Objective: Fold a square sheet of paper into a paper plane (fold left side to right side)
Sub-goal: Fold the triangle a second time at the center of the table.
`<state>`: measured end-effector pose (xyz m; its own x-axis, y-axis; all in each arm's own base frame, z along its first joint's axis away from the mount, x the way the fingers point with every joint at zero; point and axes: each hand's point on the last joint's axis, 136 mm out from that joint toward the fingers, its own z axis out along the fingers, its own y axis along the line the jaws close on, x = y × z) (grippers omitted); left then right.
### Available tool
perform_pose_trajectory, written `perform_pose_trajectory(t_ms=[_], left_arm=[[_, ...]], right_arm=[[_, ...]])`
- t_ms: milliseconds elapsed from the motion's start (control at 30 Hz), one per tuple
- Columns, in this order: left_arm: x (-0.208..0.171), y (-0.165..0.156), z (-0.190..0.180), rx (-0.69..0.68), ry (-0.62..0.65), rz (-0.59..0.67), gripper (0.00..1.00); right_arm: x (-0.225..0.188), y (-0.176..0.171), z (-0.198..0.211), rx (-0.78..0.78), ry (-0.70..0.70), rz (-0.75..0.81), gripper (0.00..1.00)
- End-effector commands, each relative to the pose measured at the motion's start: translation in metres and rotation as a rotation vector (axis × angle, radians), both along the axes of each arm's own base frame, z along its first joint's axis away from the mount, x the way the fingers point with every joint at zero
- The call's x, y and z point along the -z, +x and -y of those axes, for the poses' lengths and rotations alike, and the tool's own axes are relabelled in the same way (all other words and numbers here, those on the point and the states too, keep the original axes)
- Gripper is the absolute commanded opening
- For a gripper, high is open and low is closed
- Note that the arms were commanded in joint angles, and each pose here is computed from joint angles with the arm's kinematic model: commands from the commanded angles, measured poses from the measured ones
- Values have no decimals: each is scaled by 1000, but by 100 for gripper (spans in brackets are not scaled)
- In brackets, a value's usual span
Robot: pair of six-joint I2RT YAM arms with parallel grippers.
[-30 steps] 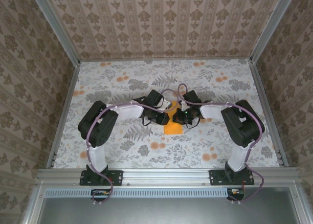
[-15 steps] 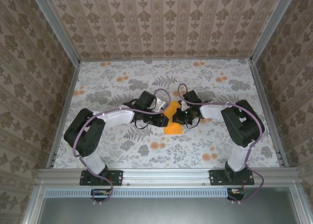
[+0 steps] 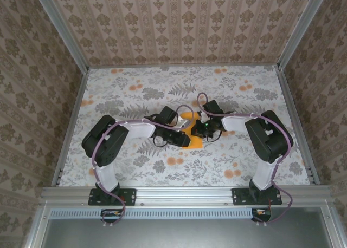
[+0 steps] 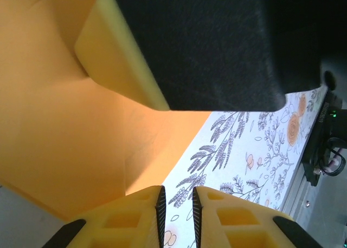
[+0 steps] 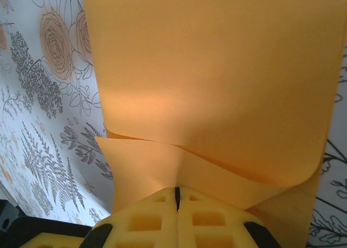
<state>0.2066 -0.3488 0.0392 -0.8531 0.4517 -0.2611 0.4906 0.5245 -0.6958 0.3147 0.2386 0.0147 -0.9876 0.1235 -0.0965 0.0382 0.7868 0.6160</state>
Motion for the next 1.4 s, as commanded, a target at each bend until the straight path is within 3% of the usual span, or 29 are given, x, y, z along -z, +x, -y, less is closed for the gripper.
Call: perform_pose_trajectory(t_ms=[0, 433, 1000, 1367], left_arm=[[7, 1, -3, 11, 47, 14, 22], [23, 2, -18, -19, 123, 34, 21], [27, -15, -40, -78, 104, -15, 6], [-13, -5, -39, -89, -1, 30, 5]], right_arm=[[26, -18, 15, -5, -104, -84, 3], [26, -18, 17, -13, -115, -83, 3], [30, -18, 19, -16, -140, -103, 3], [30, -19, 18, -17, -132, -103, 3]])
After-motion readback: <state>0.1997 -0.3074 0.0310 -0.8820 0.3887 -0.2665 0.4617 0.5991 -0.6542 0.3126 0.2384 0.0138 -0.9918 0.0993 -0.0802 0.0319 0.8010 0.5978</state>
